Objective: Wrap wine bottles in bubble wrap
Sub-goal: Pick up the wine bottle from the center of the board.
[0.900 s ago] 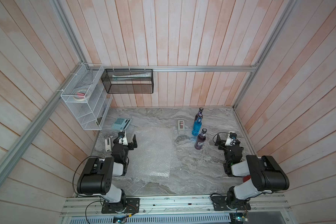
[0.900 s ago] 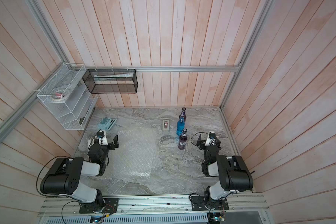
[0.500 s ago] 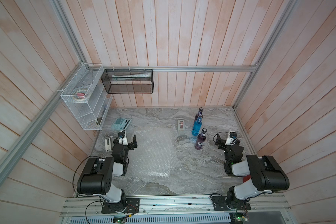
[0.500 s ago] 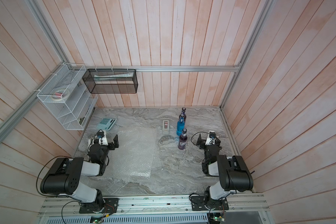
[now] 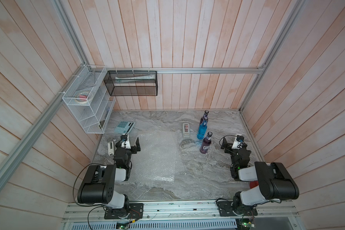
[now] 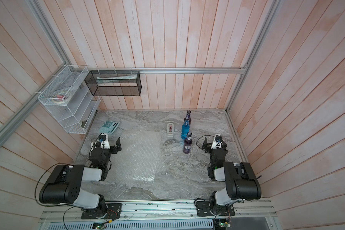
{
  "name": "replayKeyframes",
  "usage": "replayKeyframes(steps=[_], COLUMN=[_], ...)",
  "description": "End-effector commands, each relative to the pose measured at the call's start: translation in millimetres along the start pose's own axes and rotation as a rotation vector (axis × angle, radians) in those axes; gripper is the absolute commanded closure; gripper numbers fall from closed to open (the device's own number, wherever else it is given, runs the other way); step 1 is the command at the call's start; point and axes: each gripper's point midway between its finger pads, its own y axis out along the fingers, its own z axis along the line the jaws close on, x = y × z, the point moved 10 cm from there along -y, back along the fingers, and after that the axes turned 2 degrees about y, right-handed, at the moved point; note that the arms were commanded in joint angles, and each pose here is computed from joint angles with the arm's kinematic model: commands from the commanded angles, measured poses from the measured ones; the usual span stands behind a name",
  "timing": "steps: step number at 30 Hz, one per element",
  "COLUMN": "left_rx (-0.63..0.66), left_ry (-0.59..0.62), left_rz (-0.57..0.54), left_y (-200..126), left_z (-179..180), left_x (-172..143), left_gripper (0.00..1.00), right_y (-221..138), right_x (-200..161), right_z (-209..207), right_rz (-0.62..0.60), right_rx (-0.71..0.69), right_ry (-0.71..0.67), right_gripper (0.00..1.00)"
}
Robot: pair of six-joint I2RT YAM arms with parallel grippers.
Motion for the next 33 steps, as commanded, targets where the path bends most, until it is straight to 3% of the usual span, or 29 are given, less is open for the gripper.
replayKeyframes(steps=[1, 7, 11, 16, 21, 24, 33], left_rx=[0.018, -0.046, -0.081, -0.049, -0.052, -0.010, 0.149], left_ry=[-0.036, -0.123, -0.227, -0.348, -0.423, -0.432, -0.316], left_rz=[0.031, 0.169, 0.399, 0.761, 0.925, 0.984, 0.981], left_y=[-4.3, -25.6, -39.7, -58.0, -63.5, -61.8, -25.5], left_z=[-0.7, -11.7, -17.3, -22.5, -29.2, -27.9, -10.9], left_x=[23.0, 62.5, 75.7, 69.7, 53.8, 33.1, 7.8], left_gripper=[0.00, 0.00, 0.00, 0.00, 0.02, 0.03, 0.11], right_y=[-4.0, -23.7, -43.0, -62.3, -78.0, -83.2, -91.5], right_x=[29.9, 69.0, 88.9, 113.7, 133.4, 138.7, 142.2], right_z=[2.7, 18.1, 29.6, 46.0, 61.6, 71.8, 102.5], right_rz=[-0.031, -0.003, 0.029, 0.082, 0.123, 0.140, 0.130], right_rx=[0.036, 0.227, 0.385, 0.609, 0.773, 0.800, 0.832], right_ry=[0.021, 0.026, 0.033, 0.000, -0.021, -0.068, -0.171], right_gripper=[0.02, 0.02, 0.02, 0.02, 0.02, 0.02, 0.02])
